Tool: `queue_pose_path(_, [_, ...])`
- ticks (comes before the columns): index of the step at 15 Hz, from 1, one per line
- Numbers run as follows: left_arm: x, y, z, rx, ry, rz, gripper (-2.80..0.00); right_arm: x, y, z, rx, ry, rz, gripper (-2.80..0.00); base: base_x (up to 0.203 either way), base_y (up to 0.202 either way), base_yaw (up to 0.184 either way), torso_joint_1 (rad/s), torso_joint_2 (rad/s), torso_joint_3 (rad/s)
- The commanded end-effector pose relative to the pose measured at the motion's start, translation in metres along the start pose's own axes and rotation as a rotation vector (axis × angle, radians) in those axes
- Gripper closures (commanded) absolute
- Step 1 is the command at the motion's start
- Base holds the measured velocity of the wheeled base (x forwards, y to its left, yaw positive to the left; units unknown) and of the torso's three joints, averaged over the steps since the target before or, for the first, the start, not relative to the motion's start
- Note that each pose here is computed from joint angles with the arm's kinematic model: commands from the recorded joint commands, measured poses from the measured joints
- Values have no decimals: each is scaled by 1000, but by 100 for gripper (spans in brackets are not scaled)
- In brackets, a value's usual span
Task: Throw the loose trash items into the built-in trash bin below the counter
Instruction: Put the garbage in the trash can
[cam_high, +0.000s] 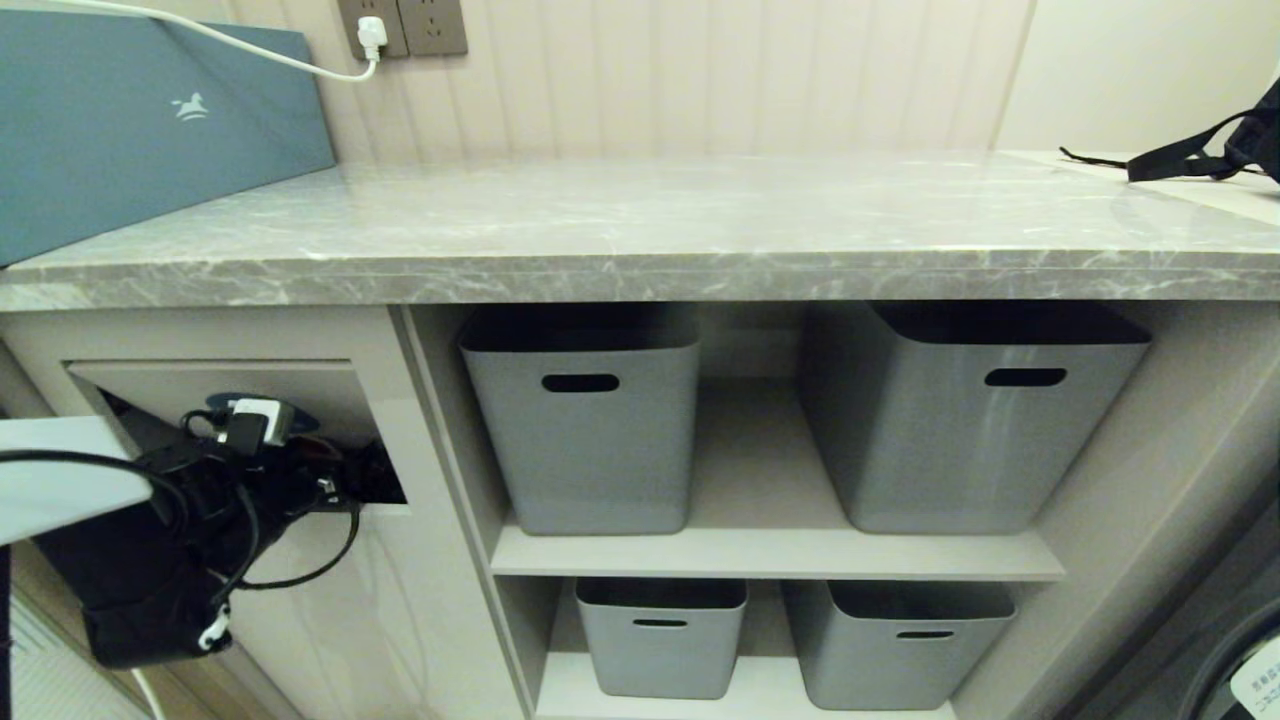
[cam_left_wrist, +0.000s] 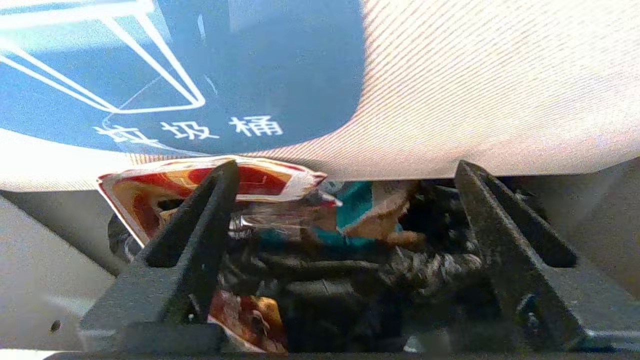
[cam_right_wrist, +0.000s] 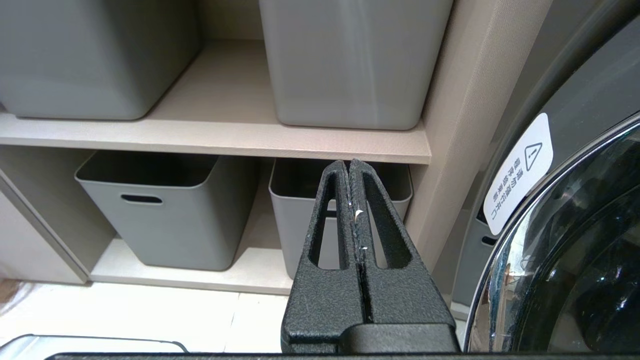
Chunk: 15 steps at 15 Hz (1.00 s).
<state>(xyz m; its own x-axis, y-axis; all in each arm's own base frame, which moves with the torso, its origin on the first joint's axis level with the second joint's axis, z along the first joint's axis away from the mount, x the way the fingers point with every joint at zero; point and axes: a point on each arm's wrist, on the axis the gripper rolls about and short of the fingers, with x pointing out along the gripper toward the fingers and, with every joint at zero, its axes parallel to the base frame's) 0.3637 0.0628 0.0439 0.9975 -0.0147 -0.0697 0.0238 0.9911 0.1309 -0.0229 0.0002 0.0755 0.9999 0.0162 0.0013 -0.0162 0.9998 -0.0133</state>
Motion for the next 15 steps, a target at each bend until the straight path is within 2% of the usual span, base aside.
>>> queue_pose_path(1, [-3, 0, 2, 1, -4, -1, -280, 0, 0, 0, -1, -2, 1, 0, 0, 0, 0, 0, 0, 0])
queue_pose_path(3, [-3, 0, 1, 2, -3, 1, -280, 0, 0, 0, -1, -1, 1, 0, 0, 0, 0, 0, 0, 0])
queue_pose_path(4, [-3, 0, 1, 1, -3, 1, 0, 0, 0, 0, -1, 0, 1, 0, 0, 0, 0, 0, 0, 0])
queue_pose_path(8, [-12, -2, -3, -7, 34, -4, 0, 0, 0, 0, -1, -2, 2, 0, 0, 0, 0, 0, 0, 0])
queue_pose_path(15, [-51, -9, -1, -26, 114, -10, 0, 0, 0, 0, -1, -2, 1, 0, 0, 0, 0, 0, 0, 0])
